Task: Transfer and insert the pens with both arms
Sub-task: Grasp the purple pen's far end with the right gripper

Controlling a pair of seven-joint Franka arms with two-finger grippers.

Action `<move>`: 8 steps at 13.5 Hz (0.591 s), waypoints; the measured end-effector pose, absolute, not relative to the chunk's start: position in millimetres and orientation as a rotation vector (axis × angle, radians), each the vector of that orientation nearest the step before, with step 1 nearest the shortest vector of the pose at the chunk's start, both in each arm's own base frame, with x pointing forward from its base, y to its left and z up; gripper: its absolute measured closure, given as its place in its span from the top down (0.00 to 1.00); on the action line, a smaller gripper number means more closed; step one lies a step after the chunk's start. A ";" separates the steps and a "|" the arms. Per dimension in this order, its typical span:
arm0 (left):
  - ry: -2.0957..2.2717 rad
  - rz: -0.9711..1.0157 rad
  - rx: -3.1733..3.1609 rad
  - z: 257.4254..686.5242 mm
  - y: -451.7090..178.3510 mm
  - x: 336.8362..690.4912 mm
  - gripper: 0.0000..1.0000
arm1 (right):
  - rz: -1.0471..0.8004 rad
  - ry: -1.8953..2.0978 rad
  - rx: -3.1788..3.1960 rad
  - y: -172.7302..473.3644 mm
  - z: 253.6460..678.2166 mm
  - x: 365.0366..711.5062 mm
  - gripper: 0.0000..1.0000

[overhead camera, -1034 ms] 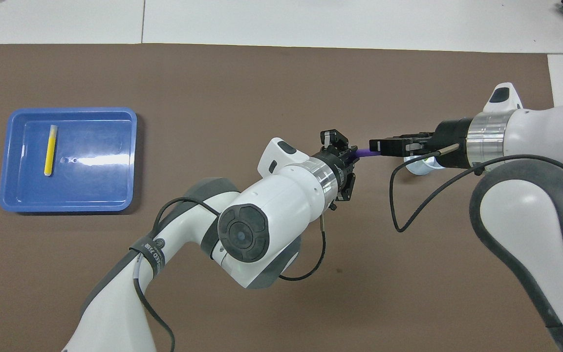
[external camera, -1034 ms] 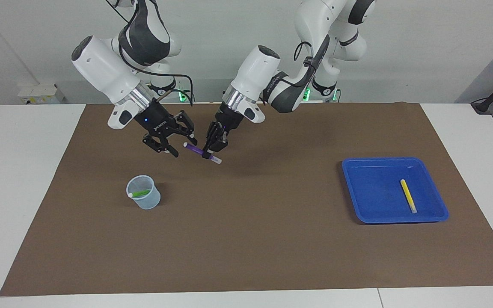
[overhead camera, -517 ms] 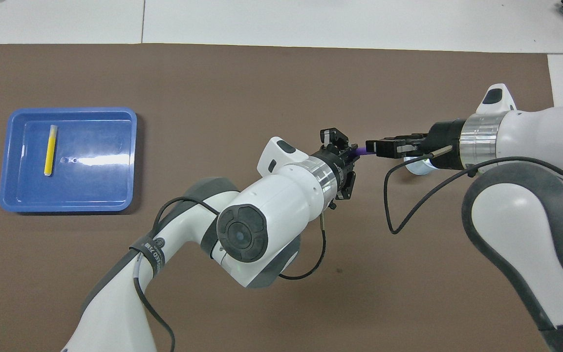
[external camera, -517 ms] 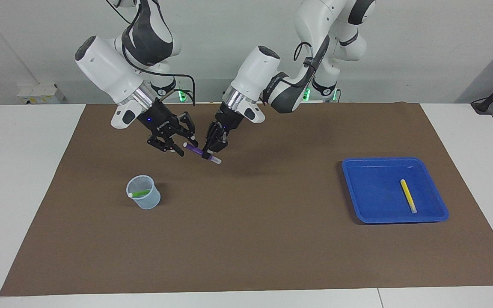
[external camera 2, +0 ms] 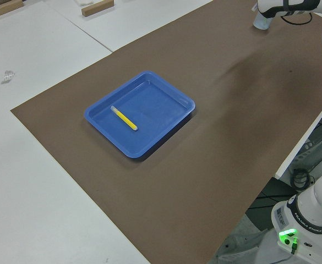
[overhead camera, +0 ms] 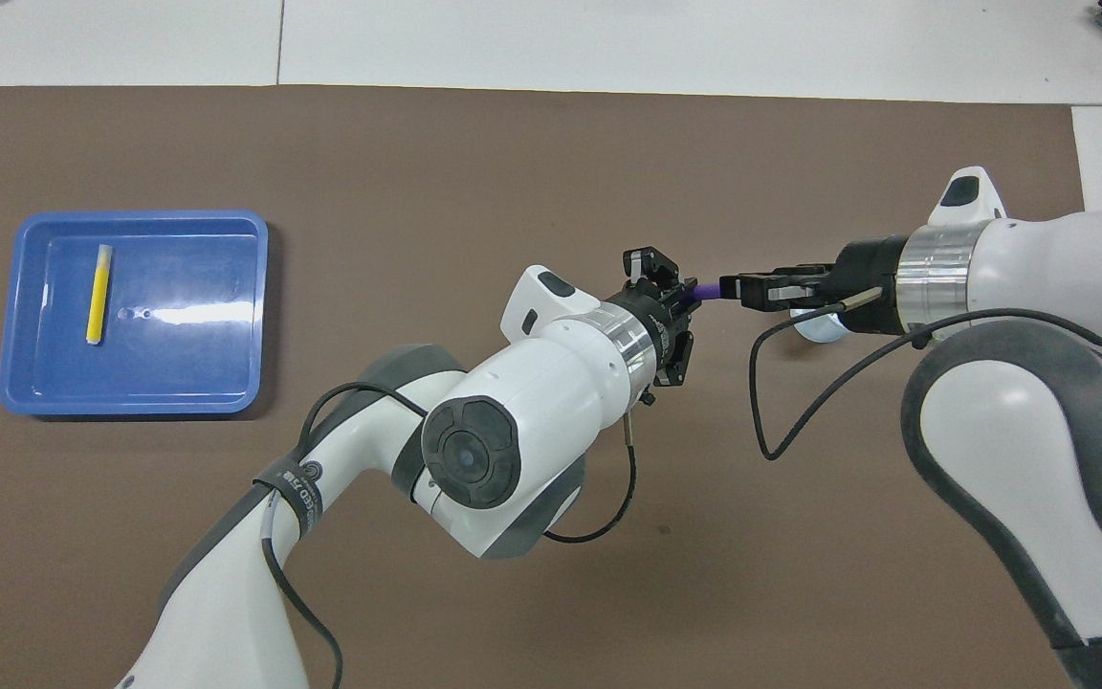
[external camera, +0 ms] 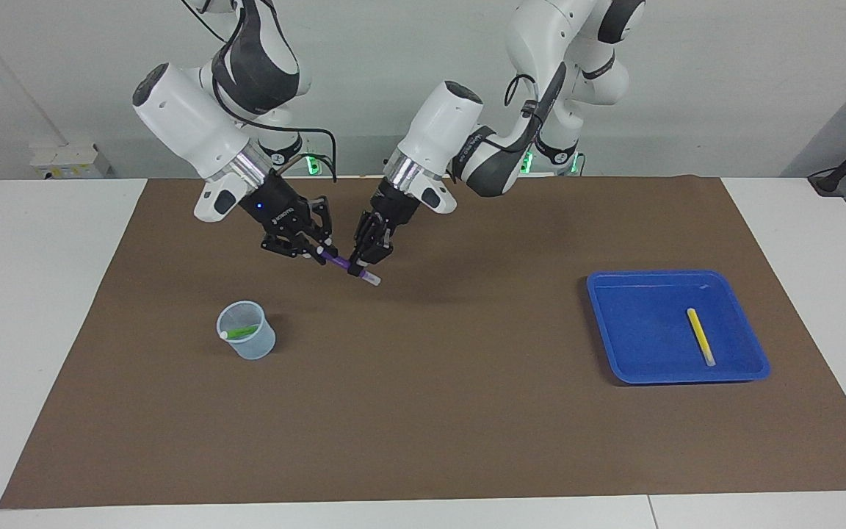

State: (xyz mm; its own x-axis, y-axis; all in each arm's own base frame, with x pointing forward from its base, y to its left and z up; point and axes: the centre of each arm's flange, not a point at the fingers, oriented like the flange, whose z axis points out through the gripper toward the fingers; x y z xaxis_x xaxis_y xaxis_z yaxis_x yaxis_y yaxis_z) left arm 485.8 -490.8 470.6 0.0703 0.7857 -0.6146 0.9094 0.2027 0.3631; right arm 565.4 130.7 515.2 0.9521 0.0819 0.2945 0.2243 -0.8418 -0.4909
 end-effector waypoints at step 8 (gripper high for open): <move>1.726 -0.207 1.596 471.3 -490.5 486.9 0.23 | -0.362 -0.215 -2.560 130.3 516.4 566.1 0.21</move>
State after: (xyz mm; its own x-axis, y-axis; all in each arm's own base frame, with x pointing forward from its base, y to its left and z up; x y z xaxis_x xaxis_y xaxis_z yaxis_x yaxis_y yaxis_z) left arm 486.9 -490.5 471.3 0.0725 0.7838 -0.6167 0.9075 0.2046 0.3667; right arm 566.1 130.3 516.4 0.9513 0.0791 0.2980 0.2240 -0.8414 -0.4917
